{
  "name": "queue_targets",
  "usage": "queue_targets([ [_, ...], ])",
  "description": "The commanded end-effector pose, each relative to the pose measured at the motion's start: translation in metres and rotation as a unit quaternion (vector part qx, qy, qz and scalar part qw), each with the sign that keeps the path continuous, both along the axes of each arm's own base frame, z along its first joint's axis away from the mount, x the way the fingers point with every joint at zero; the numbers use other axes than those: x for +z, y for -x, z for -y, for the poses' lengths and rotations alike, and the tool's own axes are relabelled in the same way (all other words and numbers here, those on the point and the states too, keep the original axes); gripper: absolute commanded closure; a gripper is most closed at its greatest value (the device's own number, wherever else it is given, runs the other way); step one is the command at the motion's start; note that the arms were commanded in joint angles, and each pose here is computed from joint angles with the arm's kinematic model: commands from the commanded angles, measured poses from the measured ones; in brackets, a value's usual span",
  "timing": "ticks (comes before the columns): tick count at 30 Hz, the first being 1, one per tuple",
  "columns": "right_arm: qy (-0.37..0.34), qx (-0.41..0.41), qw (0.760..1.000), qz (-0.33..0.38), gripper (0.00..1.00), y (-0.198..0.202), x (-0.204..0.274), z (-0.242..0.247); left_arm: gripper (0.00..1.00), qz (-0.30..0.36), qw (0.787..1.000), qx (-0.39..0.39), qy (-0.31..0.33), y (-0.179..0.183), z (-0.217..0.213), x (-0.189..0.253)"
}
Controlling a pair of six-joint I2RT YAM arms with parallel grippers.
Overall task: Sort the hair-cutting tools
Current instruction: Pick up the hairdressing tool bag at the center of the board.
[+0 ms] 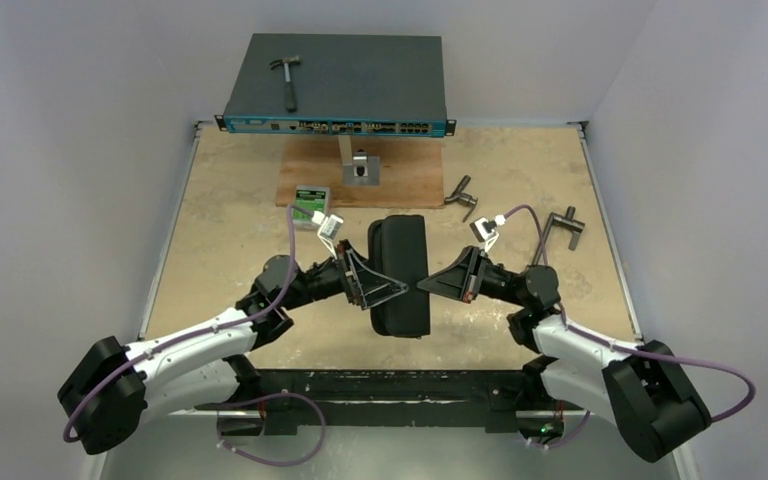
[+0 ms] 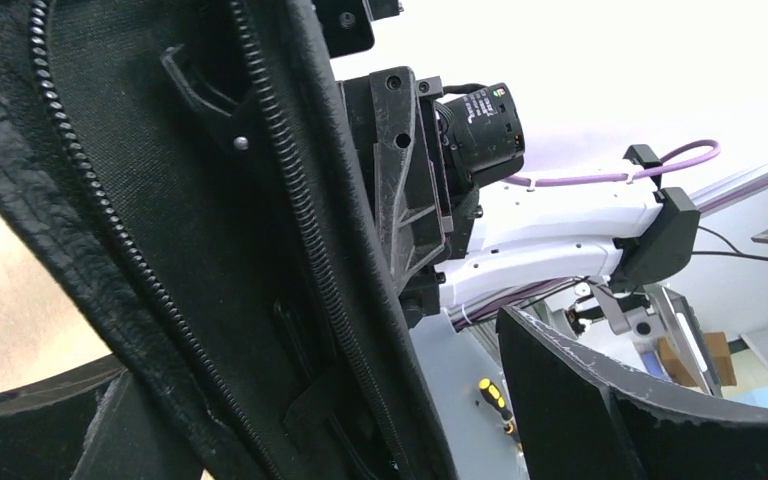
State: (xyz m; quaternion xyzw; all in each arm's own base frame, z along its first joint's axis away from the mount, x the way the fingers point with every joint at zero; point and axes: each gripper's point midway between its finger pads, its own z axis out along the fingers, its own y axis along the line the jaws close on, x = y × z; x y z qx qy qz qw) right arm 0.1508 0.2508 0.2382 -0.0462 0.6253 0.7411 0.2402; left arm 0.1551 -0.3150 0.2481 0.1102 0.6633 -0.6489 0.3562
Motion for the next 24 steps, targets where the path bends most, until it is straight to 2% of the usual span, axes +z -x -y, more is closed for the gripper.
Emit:
queue_targets([
  [1, 0.006, -0.014, 0.999, 0.048, 1.00, -0.008, 0.018, -0.003, 0.03, 0.060, 0.997, -0.019, 0.043, 0.007, 0.006, 0.045],
  [6, 0.046, -0.029, 0.997, 0.055, 1.00, -0.016, 0.014, -0.007, 0.17, 0.060, 0.997, -0.019, 0.038, 0.005, 0.010, 0.044],
  [9, 0.067, -0.036, 0.996, 0.053, 1.00, -0.020, 0.012, -0.008, 0.31, 0.055, 0.998, -0.020, 0.033, 0.002, 0.014, 0.041],
  [16, 0.090, -0.039, 0.994, 0.057, 1.00, -0.023, 0.012, -0.009, 0.75, 0.044, 0.998, -0.014, 0.033, -0.002, 0.018, 0.037],
  [18, 0.095, -0.036, 0.993, 0.066, 0.88, -0.022, 0.014, -0.009, 0.86, 0.043, 0.998, -0.008, 0.034, -0.003, 0.016, 0.037],
  [20, 0.103, -0.029, 0.991, 0.077, 0.65, -0.020, 0.015, -0.009, 0.97, 0.040, 0.999, -0.002, 0.037, -0.004, 0.014, 0.038],
  [22, 0.110, -0.022, 0.990, 0.084, 0.46, -0.017, 0.016, -0.009, 1.00, 0.040, 0.998, 0.004, 0.044, -0.003, 0.009, 0.041],
  [24, 0.115, -0.023, 0.989, 0.094, 0.34, -0.018, 0.017, -0.009, 1.00, 0.039, 0.998, 0.008, 0.054, 0.000, 0.004, 0.045],
])
